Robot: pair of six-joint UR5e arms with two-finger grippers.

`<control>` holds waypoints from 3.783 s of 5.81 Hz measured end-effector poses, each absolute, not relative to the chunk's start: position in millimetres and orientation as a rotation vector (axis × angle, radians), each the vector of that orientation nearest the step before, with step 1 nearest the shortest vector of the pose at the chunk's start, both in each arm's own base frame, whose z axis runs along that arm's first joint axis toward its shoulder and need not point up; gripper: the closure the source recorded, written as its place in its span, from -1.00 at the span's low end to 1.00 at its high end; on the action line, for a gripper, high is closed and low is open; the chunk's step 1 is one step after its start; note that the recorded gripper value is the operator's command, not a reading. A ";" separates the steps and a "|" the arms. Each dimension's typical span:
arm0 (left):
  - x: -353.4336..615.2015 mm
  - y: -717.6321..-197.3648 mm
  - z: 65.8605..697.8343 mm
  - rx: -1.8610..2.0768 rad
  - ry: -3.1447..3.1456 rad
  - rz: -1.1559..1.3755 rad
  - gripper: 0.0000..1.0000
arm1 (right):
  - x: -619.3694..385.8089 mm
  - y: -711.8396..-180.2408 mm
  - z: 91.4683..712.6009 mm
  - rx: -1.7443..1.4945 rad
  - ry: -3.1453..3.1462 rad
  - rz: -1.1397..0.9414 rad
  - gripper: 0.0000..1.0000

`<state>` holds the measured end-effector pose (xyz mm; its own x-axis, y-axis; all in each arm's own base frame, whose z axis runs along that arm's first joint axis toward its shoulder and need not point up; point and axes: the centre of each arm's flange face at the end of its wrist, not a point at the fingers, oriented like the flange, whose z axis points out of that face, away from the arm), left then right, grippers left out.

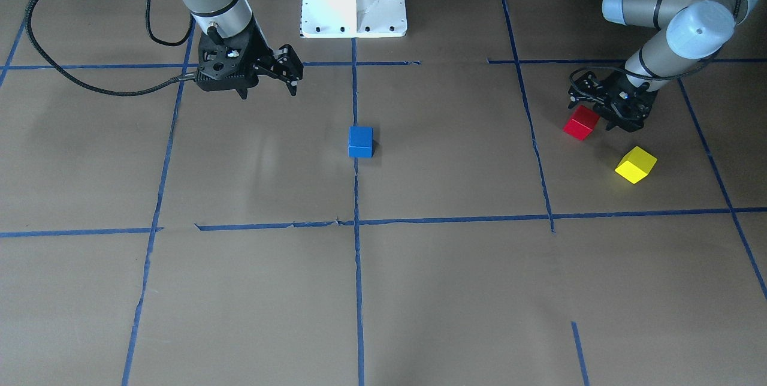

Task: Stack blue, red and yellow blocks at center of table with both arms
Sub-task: 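Release the blue cube and raise the right gripper while left grasps red cube, then carry the red cube with the left gripper over the blue cube, then lower the red cube onto the blue cube and open the left gripper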

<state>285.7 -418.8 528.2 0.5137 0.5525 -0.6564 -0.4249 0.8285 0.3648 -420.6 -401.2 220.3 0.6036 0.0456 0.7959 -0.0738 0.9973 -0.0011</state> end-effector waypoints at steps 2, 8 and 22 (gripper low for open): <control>297.8 -413.7 536.5 0.158 0.822 0.607 0.62 | -421.2 -400.7 220.5 0.033 -0.920 0.068 -1.00; 376.4 -437.3 329.3 0.145 1.029 0.287 0.99 | -339.2 -423.4 264.8 0.080 -0.892 0.020 -1.00; 608.8 -427.5 142.2 0.090 0.812 0.068 -0.58 | -243.7 -423.2 326.9 0.098 -0.857 -0.053 -1.00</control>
